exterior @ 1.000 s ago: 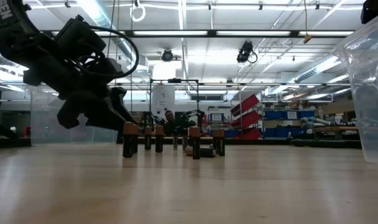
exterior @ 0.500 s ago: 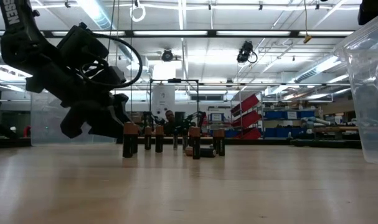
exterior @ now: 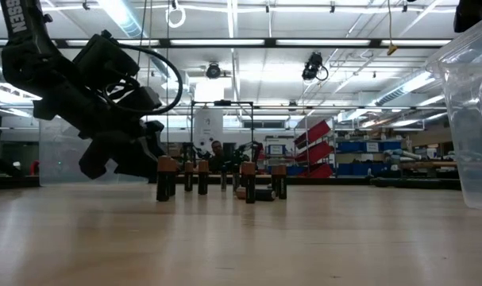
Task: Sort batteries
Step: Put the black and silver battery into the bottom transparent bin
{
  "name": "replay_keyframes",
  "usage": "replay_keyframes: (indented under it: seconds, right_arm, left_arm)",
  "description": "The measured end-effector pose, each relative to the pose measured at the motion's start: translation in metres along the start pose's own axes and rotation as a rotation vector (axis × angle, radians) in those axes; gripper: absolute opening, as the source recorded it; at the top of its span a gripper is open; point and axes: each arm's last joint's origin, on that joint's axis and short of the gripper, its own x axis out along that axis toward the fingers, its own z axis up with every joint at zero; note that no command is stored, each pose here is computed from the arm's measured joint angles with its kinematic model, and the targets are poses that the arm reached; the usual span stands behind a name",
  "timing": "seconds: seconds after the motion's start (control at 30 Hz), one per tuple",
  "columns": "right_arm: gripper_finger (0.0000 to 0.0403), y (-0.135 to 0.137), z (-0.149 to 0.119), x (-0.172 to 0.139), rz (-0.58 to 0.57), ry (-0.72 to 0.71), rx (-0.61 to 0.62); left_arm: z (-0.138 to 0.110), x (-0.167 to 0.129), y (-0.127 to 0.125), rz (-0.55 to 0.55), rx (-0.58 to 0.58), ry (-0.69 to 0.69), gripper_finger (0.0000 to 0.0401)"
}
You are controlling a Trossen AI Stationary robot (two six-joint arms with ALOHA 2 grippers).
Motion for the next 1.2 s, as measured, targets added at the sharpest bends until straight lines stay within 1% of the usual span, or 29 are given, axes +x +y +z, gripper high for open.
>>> replay_keyframes:
  seconds: [0.17, 0.27, 0.67, 0.8, 1.07, 1.2]
  right_arm:
    - [0.0087, 0.0000, 0.0000, 0.0000, 0.000, 0.000, -0.001]
    - [0.0087, 0.0000, 0.0000, 0.0000, 0.000, 0.000, -0.001]
    - [0.0087, -0.0003, 0.0005, 0.0000, -0.010, -0.021, -0.001]
    - [0.0087, -0.0003, 0.0006, 0.0000, -0.011, -0.024, -0.003]
    - [0.0087, -0.0003, 0.0007, 0.0000, -0.012, -0.027, -0.010]
    - [0.0087, -0.0006, 0.0016, 0.0000, -0.026, -0.058, -0.033]
  left_arm:
    - [-0.0002, 0.0000, 0.0004, 0.014, 0.000, 0.004, 0.0161]
    - [-0.0002, 0.0000, 0.0005, 0.017, 0.000, 0.005, 0.0150]
    - [-0.0004, 0.0000, 0.0012, 0.040, 0.000, 0.011, 0.0056]
    - [-0.0004, -0.0001, 0.0013, 0.042, -0.001, 0.012, 0.0032]
    - [-0.0002, -0.0008, 0.0021, 0.065, -0.042, 0.017, 0.0026]
    - [0.0035, -0.0059, 0.0034, 0.066, -0.049, 0.009, 0.0026]
